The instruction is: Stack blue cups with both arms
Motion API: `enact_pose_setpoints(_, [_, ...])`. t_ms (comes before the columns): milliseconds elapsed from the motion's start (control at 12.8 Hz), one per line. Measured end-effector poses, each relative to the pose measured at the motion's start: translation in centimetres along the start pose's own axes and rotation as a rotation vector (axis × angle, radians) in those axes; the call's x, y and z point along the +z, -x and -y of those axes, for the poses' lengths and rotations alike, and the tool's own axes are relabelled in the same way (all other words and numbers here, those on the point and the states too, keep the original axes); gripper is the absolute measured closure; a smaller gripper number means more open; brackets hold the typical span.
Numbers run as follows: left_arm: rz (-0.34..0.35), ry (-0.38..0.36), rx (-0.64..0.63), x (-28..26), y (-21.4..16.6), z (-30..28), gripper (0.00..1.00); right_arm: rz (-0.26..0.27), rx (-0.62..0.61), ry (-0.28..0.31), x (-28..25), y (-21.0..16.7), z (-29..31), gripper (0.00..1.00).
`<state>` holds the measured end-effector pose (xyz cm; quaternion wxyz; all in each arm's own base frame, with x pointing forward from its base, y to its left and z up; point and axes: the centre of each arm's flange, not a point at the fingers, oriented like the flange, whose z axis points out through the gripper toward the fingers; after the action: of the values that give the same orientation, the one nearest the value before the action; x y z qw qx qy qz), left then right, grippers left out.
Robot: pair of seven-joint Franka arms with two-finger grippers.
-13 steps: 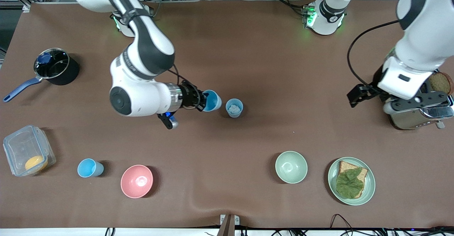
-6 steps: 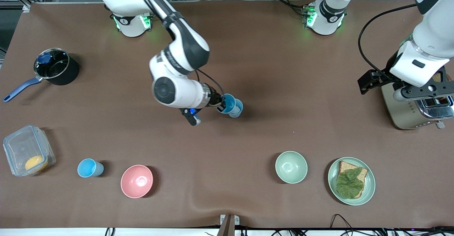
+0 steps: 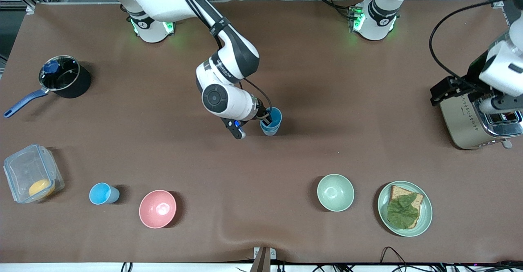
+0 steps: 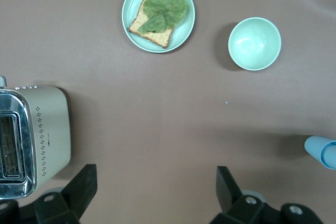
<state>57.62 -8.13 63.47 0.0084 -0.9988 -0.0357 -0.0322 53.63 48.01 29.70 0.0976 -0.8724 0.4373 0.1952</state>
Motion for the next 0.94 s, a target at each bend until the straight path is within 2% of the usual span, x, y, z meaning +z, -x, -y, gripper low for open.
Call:
enact_pose_setpoints(234, [-0.018, -0.007, 0.022, -1.6, 0.7, 1.2, 0.0, -0.017, -0.005, 0.005, 0.2, -0.2, -0.1, 0.96])
enact_pose_setpoints(469, [0.01, -0.015, 0.019, -1.4, 1.1, 2.2, 0.0, -0.031, -0.007, 0.01, 0.2, -0.6, -0.2, 0.96])
enact_pose_setpoints(703, [0.031, -0.019, 0.021, -0.5, 1.2, 2.1, 0.0, -0.033, 0.002, 0.009, 0.2, -0.7, -0.2, 0.67])
enact_pose_setpoints(938, [0.049, -0.022, 0.021, 0.4, 1.2, 2.1, 0.0, -0.038, -0.001, -0.009, -0.8, -1.1, 0.1, 0.32])
